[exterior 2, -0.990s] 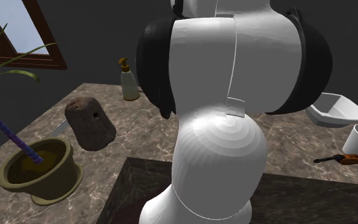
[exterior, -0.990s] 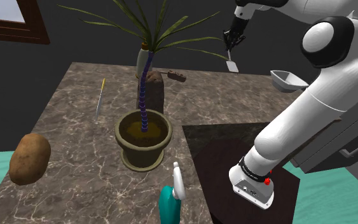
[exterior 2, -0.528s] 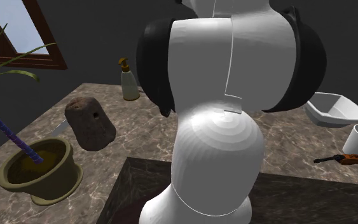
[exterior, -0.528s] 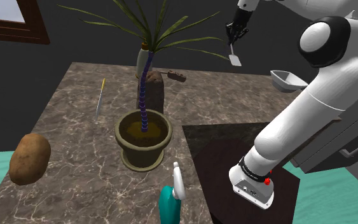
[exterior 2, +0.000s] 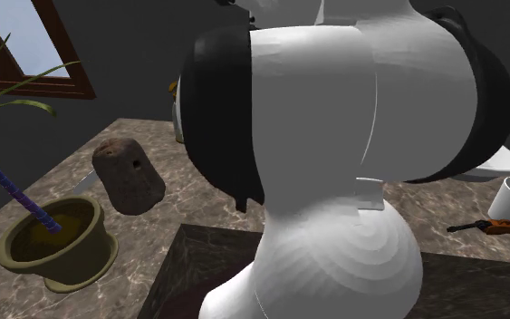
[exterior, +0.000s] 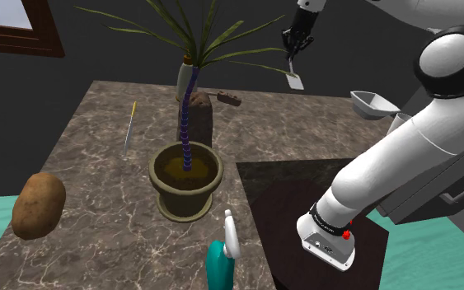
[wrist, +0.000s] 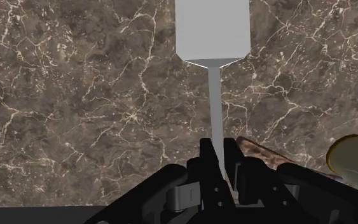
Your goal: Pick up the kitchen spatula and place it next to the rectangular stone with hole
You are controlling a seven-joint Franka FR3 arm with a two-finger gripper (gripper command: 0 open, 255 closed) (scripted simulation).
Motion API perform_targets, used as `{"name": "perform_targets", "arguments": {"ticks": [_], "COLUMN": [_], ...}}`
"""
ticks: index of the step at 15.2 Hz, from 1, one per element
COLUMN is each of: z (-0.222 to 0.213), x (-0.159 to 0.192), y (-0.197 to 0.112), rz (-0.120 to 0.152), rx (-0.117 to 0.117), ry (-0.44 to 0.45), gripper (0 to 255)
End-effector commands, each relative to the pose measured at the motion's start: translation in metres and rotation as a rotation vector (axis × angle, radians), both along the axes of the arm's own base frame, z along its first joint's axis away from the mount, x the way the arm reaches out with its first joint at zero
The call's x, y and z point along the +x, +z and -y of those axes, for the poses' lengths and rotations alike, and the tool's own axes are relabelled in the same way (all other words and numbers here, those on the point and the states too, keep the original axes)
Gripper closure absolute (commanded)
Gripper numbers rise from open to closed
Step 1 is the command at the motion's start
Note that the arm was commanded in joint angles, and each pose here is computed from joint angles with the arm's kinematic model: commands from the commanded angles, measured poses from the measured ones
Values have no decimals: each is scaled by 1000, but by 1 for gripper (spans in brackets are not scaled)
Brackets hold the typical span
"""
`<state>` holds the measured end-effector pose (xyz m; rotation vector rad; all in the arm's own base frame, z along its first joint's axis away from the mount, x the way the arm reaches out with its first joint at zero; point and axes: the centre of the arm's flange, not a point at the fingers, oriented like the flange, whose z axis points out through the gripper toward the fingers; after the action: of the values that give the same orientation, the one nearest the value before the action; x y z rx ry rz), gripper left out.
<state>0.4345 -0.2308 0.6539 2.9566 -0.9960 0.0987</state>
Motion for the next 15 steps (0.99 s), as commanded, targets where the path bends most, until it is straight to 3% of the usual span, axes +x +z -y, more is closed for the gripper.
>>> {"name": "perform_targets", "arguments": {"ticks": [1, 15], "z": [-26, -211], "x": [0, 6], "y": [0, 0], "rz": [0, 0], "rx": [-1, -1], "ry": [-2, -2], "gripper": [255, 255]}}
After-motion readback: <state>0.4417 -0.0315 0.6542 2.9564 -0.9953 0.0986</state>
